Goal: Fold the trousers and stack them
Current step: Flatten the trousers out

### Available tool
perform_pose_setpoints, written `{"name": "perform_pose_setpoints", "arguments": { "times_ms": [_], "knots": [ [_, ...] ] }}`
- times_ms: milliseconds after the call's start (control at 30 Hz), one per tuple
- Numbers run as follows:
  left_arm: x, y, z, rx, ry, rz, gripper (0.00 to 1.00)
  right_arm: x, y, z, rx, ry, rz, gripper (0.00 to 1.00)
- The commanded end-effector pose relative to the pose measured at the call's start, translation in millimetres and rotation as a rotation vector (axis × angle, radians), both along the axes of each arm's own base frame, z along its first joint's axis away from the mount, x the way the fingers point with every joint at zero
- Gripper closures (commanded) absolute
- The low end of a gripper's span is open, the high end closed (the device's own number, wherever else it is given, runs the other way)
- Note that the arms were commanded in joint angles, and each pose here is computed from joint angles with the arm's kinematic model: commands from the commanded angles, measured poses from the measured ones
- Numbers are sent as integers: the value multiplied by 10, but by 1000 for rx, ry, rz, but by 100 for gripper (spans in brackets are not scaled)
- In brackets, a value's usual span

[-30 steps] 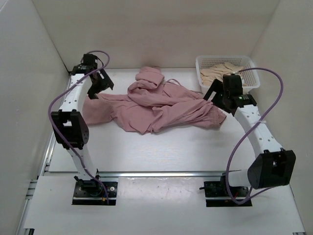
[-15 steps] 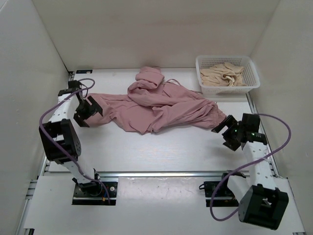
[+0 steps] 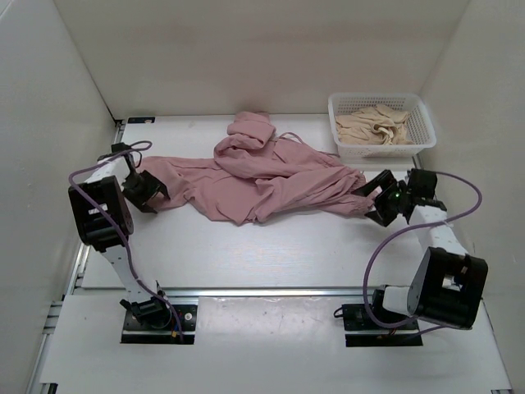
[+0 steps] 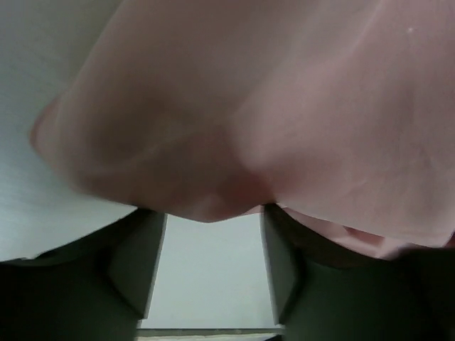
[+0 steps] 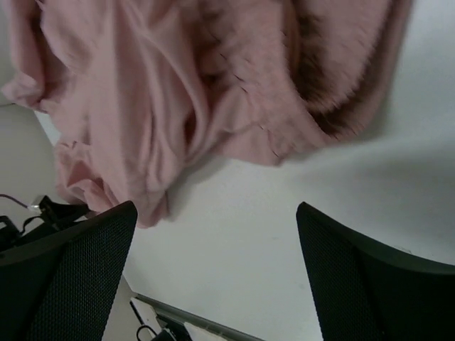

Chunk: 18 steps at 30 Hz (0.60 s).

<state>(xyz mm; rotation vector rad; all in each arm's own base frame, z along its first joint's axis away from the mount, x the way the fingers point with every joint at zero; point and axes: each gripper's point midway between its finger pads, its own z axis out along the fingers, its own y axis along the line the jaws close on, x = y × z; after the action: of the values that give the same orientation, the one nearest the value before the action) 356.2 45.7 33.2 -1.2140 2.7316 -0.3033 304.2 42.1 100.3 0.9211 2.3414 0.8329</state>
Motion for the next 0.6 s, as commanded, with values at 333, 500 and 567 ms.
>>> {"name": "perform_pose_setpoints", "arguments": {
  "times_ms": [333, 500, 567],
  "knots": [
    [272, 142, 517, 52, -137, 3, 90, 1373, 215, 45, -12, -16, 78, 27],
    [383, 216, 863, 74, -199, 3, 90, 1561, 297, 144, -35, -19, 69, 100],
    [404, 223, 1021, 80, -218, 4, 90, 1650, 278, 336, -40, -52, 54, 100]
  ]
}}
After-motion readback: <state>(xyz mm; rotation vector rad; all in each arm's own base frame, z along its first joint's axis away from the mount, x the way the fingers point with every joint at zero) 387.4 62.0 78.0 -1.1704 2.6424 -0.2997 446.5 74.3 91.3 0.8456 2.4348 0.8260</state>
